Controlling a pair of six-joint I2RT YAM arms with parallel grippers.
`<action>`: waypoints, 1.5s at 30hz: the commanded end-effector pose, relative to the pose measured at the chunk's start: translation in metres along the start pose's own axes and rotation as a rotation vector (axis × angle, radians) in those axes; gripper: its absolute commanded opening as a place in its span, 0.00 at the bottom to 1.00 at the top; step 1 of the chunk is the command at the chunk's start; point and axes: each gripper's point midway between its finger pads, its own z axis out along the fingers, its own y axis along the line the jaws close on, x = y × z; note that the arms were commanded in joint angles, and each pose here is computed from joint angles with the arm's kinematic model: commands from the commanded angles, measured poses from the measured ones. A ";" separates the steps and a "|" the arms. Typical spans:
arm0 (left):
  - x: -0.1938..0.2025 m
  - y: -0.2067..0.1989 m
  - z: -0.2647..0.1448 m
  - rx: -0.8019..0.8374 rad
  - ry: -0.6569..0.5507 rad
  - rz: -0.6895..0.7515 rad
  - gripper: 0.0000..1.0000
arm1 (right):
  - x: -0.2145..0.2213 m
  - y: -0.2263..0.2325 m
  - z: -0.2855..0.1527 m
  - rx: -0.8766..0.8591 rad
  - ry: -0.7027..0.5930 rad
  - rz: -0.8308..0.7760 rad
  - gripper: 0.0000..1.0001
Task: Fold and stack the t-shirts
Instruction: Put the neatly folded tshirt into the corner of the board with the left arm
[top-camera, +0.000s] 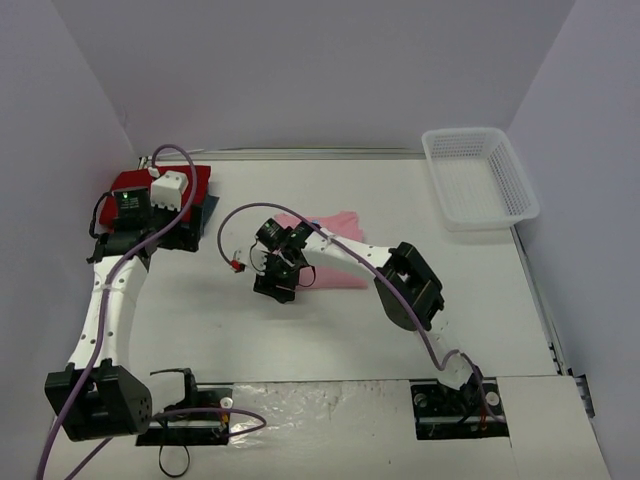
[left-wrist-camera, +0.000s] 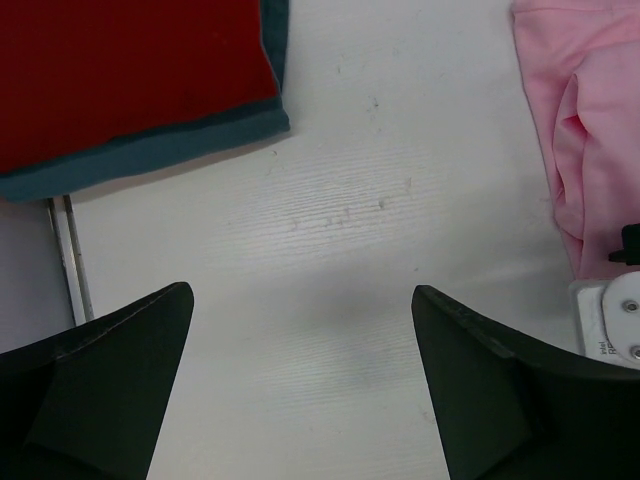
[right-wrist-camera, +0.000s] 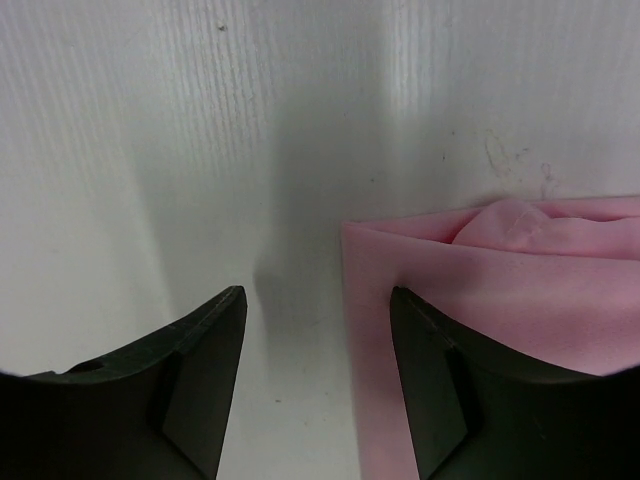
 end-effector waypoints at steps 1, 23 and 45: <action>-0.018 0.008 -0.011 -0.026 -0.072 -0.030 0.91 | 0.015 -0.002 0.004 0.007 0.071 -0.004 0.56; -0.014 -0.017 -0.005 0.118 -0.094 -0.098 0.70 | 0.038 -0.030 0.020 0.182 0.205 -0.040 0.07; -0.031 -0.106 0.072 0.737 0.200 -0.649 0.83 | 0.000 -0.039 -0.073 0.333 0.067 -0.046 0.00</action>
